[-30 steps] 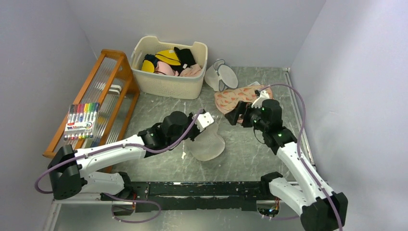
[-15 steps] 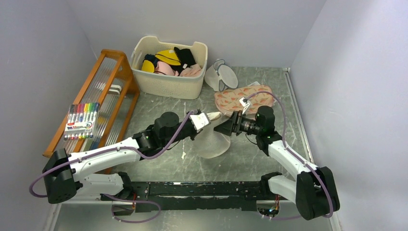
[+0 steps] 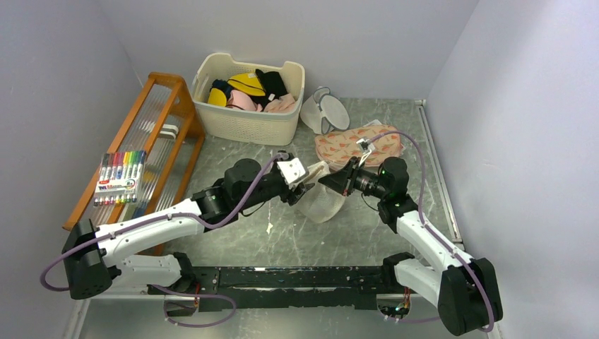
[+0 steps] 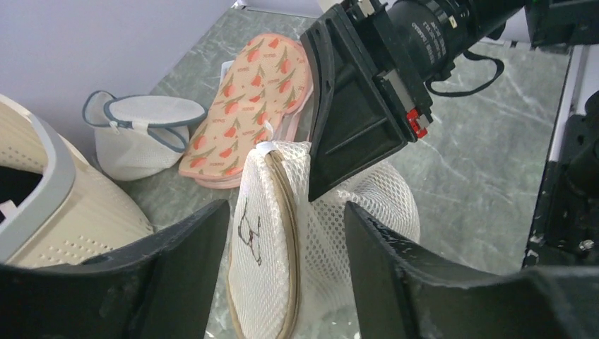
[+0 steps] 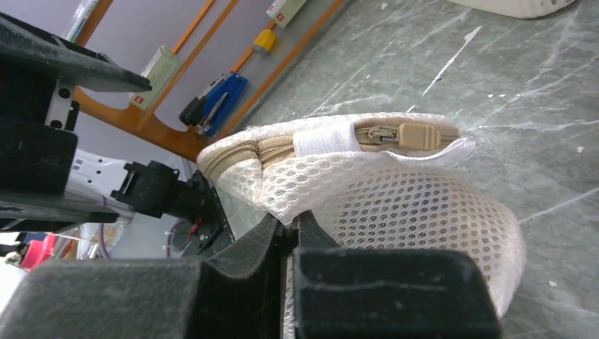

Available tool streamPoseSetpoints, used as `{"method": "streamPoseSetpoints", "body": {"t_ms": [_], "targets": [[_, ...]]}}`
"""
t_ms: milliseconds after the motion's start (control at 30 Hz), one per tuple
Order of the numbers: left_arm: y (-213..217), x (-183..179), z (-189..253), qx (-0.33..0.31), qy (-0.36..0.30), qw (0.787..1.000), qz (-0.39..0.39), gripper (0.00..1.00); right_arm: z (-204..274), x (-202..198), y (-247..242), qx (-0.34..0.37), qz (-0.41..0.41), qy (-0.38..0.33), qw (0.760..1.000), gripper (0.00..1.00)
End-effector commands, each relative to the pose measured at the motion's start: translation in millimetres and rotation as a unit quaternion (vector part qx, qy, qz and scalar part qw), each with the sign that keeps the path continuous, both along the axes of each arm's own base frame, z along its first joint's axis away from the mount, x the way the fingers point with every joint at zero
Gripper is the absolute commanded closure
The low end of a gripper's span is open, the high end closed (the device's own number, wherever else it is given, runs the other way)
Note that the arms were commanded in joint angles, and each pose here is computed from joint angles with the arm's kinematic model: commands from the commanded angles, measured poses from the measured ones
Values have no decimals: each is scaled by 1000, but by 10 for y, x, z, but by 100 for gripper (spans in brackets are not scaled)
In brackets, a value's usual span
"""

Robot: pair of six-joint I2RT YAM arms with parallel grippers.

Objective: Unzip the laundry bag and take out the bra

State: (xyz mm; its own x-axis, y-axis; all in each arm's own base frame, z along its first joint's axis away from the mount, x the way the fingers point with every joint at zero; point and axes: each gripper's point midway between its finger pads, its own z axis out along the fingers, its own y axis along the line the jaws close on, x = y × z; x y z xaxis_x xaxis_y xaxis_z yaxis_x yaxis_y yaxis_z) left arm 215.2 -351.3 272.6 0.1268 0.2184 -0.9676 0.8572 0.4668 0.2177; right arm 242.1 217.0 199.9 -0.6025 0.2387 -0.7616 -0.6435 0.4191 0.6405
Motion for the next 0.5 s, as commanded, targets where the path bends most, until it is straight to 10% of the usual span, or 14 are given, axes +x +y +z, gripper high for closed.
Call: {"method": "streamPoseSetpoints", "body": {"t_ms": [0,467], "targets": [[67,47,265,-46,18,999,20,24,195,48,11,-10,-2,-64,998,100],[-251,524,-285,-41,316,947,24,20,-22,71,192,-93,-39,-106,989,100]]}}
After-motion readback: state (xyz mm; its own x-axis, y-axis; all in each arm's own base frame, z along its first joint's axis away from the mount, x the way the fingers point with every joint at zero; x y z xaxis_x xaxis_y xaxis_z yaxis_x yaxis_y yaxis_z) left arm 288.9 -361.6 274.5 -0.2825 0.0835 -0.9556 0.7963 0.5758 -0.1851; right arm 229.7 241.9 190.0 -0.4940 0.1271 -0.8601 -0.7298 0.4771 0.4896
